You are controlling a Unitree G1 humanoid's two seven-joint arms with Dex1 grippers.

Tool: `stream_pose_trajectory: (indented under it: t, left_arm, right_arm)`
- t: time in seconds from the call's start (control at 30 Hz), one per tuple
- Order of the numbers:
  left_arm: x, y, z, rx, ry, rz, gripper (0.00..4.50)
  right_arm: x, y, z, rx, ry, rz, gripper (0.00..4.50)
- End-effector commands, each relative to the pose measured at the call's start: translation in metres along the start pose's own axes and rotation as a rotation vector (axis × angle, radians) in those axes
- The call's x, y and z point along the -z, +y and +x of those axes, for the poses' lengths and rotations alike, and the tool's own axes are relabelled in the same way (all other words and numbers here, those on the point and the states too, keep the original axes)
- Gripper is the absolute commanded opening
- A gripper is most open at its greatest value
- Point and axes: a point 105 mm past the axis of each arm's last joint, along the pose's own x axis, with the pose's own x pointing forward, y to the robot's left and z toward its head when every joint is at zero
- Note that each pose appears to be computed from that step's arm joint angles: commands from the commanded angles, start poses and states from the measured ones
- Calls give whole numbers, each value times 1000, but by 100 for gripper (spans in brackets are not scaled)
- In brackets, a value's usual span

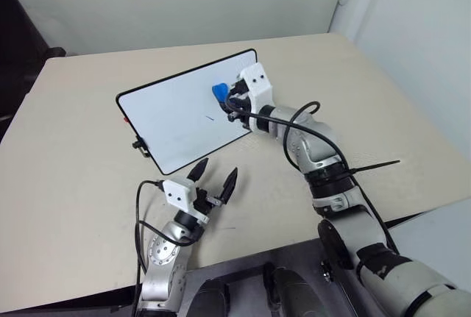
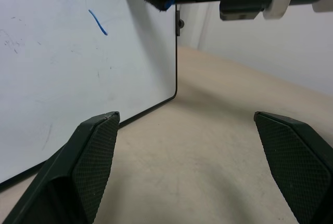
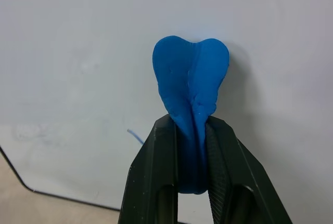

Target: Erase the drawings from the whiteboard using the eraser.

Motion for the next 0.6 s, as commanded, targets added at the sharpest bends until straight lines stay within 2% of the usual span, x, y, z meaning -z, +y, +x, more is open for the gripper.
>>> stream_pose_trajectory:
  t: [0.03,0.2,0.3,0.6]
  left_arm:
    - [-9,-5,2,21,-36,11,450]
    - [-9,-6,2,20,-36,14,450]
    - [-9,-6,1,19,-36,17,450]
    - [-9,-7,3,12,-37,17,450]
  right_arm:
    - [17,22,6,-86,70,-41,39]
    - [41,34,9,-145,181,-73,39]
    - [45,36,10,-151,197,-89,39]
    - [-8,9,7,-52,13,-68,39]
